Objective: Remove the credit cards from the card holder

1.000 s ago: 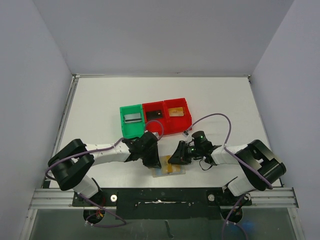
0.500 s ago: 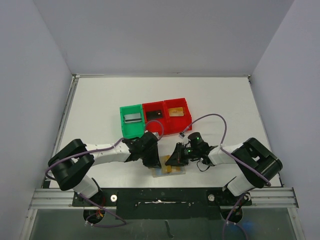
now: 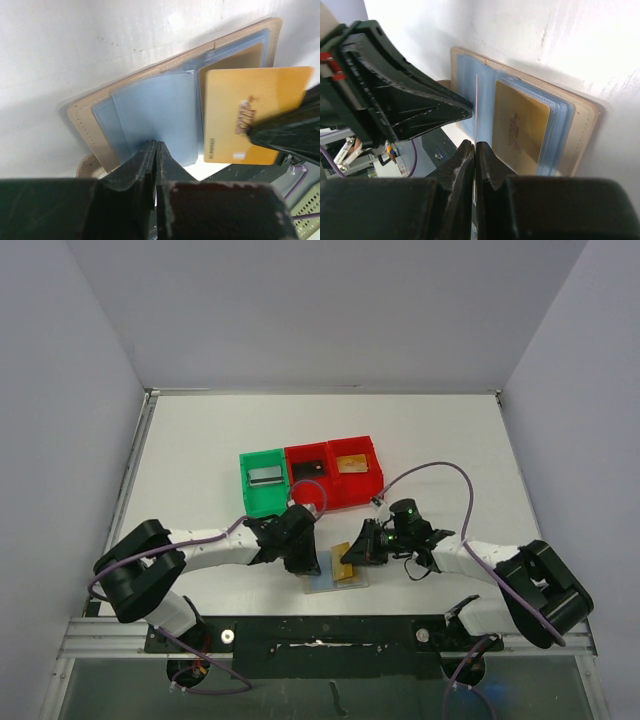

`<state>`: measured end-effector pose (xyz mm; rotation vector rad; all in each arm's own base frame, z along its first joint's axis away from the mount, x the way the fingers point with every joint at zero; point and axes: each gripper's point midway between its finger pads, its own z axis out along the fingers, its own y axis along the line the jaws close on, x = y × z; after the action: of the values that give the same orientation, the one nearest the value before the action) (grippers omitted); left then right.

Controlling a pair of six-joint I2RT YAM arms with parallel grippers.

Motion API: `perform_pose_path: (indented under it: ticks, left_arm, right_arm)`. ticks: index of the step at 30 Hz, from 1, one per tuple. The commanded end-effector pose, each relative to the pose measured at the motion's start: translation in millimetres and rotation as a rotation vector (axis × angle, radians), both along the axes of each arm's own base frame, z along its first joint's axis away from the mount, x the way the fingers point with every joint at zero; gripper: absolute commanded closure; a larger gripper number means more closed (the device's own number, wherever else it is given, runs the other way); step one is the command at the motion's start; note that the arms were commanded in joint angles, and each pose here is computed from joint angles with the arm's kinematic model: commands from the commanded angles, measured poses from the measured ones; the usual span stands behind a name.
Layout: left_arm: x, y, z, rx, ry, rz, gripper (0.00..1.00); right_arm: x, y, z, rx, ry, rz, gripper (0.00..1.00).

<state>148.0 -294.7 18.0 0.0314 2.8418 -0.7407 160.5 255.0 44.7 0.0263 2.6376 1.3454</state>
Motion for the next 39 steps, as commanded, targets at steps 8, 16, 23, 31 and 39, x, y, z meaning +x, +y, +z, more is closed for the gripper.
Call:
perform_pose_path:
  ticks: [8,16,23,31,39]
  left_arm:
    - [20.1,16.0,37.8,0.009,-0.161,0.047,0.77]
    - [41.1,31.8,96.9,-0.051,-0.369,0.070,0.45]
    - [68.2,82.1,122.1,-0.013,-0.457,0.153,0.29]
    - [101.9,139.2,139.4,0.062,-0.481,0.274,0.23]
    - [137.7,217.5,147.0,0.131,-0.518,0.479,0.23]
  right_arm:
    - [40.3,-13.0,53.7,-0.013,-0.349,-0.045,1.00]
    - [55.9,-33.9,108.6,-0.084,-0.863,-0.062,1.00]
    - [62.1,-68.5,114.6,-0.427,-1.120,0.038,1.00]
    - [89.1,-87.0,138.8,-0.568,-1.220,-0.058,1.00]
    - [134.6,-107.2,147.6,-0.746,-1.303,0.005,1.00]
